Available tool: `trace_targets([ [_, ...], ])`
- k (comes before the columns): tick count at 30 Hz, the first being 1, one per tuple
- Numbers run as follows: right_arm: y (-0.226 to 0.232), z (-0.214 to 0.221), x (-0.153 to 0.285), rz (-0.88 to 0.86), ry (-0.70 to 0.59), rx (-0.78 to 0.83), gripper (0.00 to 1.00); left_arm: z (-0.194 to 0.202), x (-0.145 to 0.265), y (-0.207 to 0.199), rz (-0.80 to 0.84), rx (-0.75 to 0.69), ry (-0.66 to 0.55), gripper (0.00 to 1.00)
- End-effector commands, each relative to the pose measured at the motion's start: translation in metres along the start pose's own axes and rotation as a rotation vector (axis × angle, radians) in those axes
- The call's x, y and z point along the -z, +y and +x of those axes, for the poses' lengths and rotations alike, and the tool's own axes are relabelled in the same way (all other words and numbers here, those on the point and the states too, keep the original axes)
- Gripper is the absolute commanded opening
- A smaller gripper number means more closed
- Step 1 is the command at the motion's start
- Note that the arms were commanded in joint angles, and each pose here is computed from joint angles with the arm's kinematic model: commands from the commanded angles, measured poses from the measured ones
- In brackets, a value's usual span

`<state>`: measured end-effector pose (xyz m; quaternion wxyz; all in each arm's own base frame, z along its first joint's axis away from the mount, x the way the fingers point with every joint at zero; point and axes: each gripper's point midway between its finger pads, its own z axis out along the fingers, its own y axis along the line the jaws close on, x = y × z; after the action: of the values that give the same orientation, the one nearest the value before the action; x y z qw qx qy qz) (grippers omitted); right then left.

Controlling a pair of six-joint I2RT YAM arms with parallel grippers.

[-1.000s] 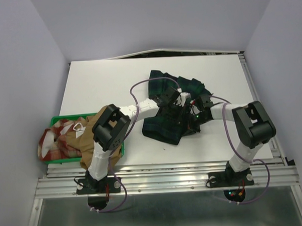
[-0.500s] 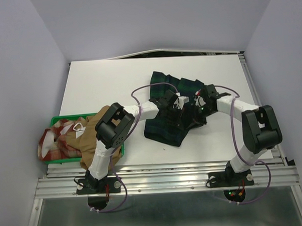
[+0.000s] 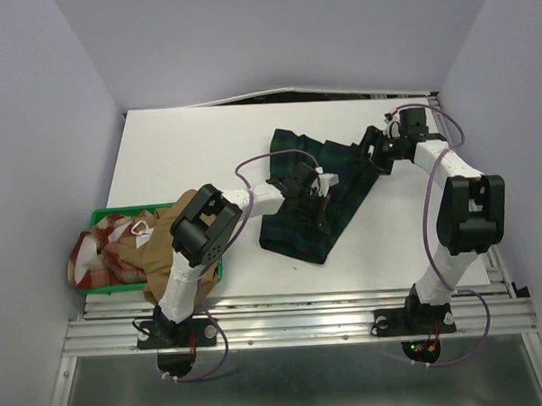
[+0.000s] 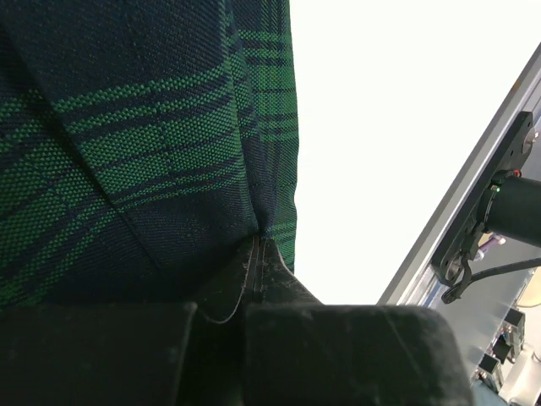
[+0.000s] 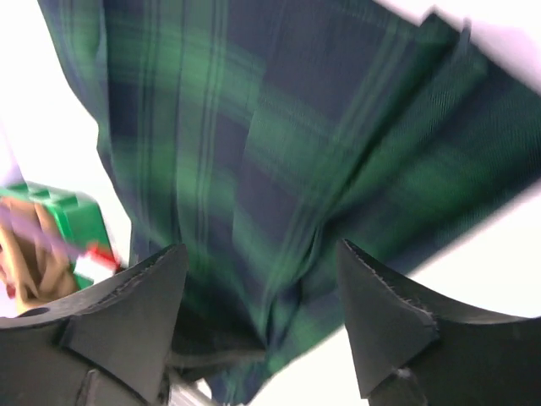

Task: Fold and stack the skirts
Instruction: Fold the skirt

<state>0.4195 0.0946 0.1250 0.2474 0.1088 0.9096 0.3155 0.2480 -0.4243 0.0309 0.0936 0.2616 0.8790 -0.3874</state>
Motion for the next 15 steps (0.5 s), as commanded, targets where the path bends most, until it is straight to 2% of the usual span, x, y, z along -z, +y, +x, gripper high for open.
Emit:
trace_targets([
  [1, 0.013, -0.040, -0.019, -0.070, -0.090, 0.006, 0.77, 0.028, -0.004, 0.017, -0.071, 0.019, 0.069, 0.00],
  [10, -0.010, -0.043, -0.039, 0.006, -0.082, -0.036, 0.85, 0.028, -0.005, 0.018, -0.069, 0.016, 0.072, 0.00],
  [15, -0.012, -0.051, -0.048, -0.006, -0.093, -0.032, 0.82, 0.028, -0.008, 0.021, -0.073, 0.023, 0.077, 0.00],
])
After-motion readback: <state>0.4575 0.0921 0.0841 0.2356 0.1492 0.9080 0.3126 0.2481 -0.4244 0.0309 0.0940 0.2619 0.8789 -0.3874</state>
